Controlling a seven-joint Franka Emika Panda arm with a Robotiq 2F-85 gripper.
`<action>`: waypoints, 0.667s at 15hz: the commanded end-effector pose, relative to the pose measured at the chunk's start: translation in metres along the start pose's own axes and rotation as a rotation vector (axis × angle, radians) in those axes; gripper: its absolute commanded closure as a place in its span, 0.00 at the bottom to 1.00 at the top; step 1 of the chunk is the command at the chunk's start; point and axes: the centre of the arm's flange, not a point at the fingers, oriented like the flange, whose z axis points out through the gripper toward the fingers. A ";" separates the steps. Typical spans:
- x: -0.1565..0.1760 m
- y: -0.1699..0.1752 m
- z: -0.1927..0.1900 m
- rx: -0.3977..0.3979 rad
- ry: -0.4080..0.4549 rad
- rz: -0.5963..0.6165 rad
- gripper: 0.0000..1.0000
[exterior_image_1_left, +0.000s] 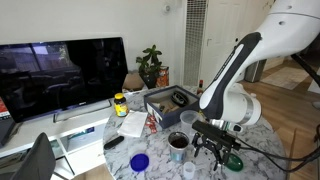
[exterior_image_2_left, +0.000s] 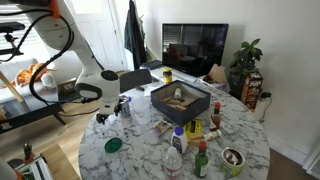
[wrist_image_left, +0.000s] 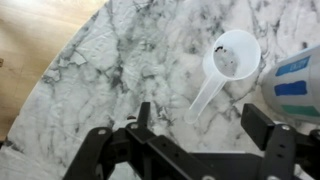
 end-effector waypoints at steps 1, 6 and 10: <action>0.015 0.003 0.023 0.013 -0.023 0.082 0.14; 0.024 0.003 0.034 0.008 -0.052 0.159 0.46; 0.026 -0.002 0.042 0.017 -0.088 0.201 0.22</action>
